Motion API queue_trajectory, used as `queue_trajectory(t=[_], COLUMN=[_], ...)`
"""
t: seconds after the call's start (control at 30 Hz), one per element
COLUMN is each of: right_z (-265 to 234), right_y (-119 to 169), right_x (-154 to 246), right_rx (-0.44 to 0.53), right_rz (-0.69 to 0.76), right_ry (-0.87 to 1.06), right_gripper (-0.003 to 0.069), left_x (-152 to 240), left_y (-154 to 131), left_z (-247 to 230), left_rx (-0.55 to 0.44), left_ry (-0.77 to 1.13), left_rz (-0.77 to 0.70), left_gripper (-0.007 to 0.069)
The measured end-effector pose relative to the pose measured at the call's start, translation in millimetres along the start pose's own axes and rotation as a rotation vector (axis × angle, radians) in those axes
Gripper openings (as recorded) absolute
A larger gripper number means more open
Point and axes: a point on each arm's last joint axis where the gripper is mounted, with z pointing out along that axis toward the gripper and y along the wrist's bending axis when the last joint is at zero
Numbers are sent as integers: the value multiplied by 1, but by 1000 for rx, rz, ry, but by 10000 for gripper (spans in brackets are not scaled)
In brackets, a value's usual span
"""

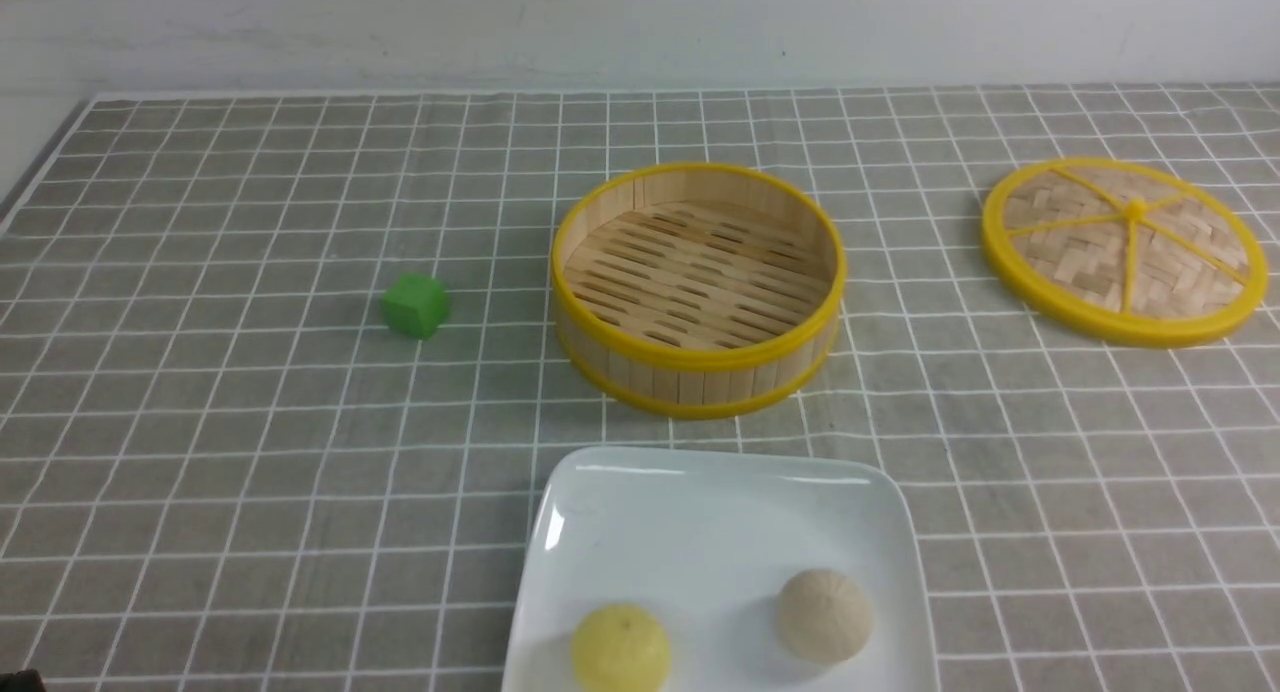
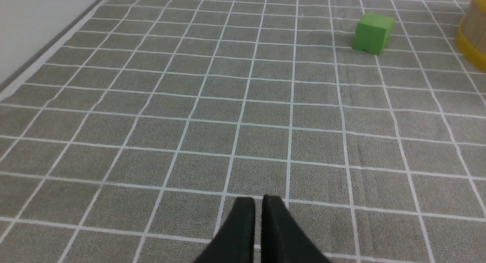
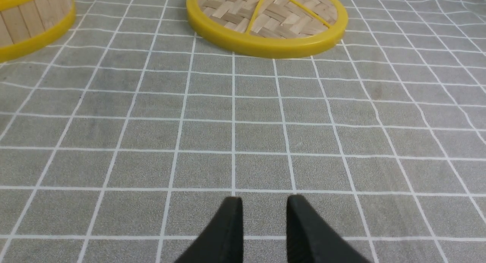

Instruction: Put the steamed buns into the plate on the grey tablecloth.

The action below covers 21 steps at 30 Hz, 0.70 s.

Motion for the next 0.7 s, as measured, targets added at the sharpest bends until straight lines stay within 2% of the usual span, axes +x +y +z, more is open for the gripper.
queue_trajectory(t=[0.7], right_z=[0], right_y=[0], right_x=[0], right_rx=[0], right_rz=[0], right_ry=[0], right_gripper=[226], left_x=[0], left_y=[-2], left_z=[0], left_rx=[39], left_ry=[1], left_rz=[15], left_gripper=[66])
